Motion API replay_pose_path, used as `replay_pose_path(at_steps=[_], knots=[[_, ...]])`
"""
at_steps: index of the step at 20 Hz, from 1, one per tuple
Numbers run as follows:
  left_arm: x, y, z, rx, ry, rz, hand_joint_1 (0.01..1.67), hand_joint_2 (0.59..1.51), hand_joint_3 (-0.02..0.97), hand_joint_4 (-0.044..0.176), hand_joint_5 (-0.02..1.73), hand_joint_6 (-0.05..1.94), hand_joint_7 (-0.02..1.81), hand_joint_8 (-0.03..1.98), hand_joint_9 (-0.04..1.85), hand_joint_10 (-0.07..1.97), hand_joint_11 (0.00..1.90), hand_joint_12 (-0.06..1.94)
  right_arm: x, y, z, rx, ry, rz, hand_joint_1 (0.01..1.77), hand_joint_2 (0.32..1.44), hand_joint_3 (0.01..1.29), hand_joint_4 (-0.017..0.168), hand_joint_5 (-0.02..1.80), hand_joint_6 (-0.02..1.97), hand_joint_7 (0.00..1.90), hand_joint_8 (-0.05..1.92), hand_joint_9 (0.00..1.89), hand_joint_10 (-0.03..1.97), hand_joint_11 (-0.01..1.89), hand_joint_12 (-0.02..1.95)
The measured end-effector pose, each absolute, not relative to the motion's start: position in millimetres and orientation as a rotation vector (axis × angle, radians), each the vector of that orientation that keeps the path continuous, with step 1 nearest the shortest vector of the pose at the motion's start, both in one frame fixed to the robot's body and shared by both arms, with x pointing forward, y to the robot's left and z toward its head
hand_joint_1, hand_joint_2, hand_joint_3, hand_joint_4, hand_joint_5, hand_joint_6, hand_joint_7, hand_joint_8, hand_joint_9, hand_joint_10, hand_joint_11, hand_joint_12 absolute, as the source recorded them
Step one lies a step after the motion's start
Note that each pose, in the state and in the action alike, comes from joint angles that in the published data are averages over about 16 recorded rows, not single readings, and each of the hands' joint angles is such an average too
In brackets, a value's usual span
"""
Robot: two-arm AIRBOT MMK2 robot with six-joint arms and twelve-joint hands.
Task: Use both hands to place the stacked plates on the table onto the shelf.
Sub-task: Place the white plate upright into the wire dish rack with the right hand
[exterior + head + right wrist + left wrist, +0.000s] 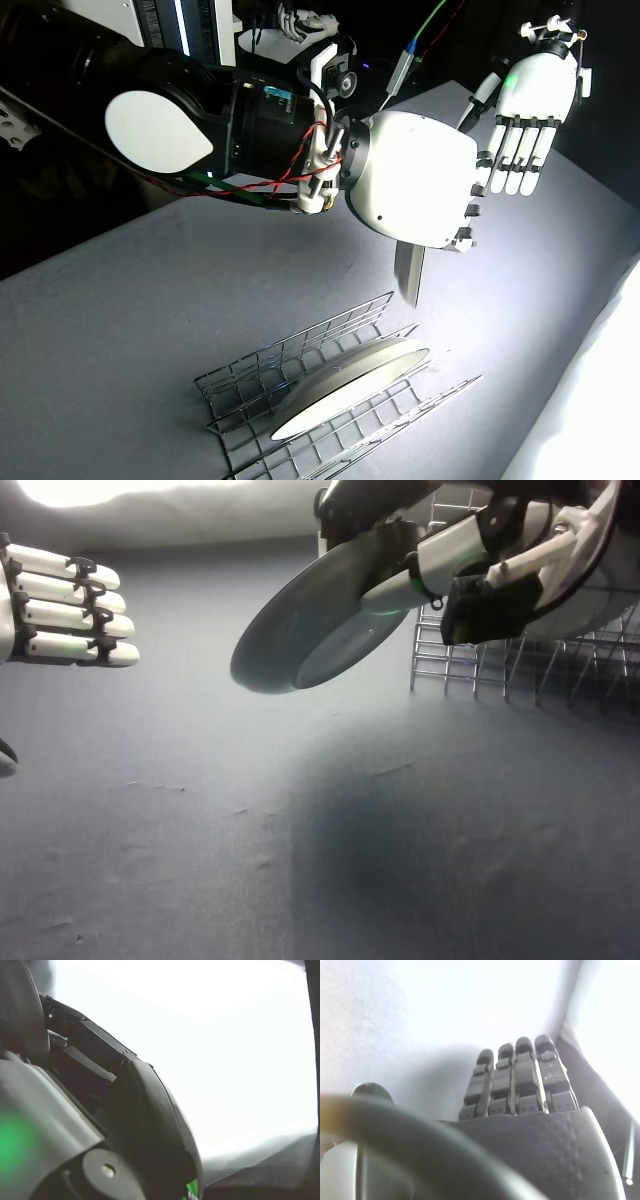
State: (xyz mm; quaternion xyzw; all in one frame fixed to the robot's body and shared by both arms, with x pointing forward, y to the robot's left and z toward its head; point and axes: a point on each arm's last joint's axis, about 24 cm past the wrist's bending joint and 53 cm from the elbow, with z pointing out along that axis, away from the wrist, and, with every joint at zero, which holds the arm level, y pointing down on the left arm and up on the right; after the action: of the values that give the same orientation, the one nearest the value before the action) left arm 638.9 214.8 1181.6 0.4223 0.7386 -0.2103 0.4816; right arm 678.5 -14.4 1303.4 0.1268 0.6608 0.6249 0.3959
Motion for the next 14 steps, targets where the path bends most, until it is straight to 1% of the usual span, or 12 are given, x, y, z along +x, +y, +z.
replay_pose_path(at_steps=[7, 14], knots=[[643, 217, 1180, 1.032, 1.804, -0.503, 0.02, 1.129, 0.011, -0.001, 0.01, 0.01, 0.01, 0.00, 0.02, 0.01, 0.01, 0.01, 688, -13, 1304, 0.508, 1.673, 1.691, 1.38, 0.98, 0.01, -0.008, 0.95, 0.83, 1.13, 0.75, 0.95, 1.06, 0.72, 1.14], [643, 218, 1178, 1.044, 1.807, -0.496, 0.02, 1.129, 0.010, -0.001, 0.01, 0.00, 0.02, 0.00, 0.02, 0.01, 0.01, 0.01, 699, -22, 1307, 0.709, 1.651, 1.780, 1.38, 0.98, 0.01, -0.008, 0.94, 0.83, 1.13, 0.75, 0.95, 1.06, 0.72, 1.14]])
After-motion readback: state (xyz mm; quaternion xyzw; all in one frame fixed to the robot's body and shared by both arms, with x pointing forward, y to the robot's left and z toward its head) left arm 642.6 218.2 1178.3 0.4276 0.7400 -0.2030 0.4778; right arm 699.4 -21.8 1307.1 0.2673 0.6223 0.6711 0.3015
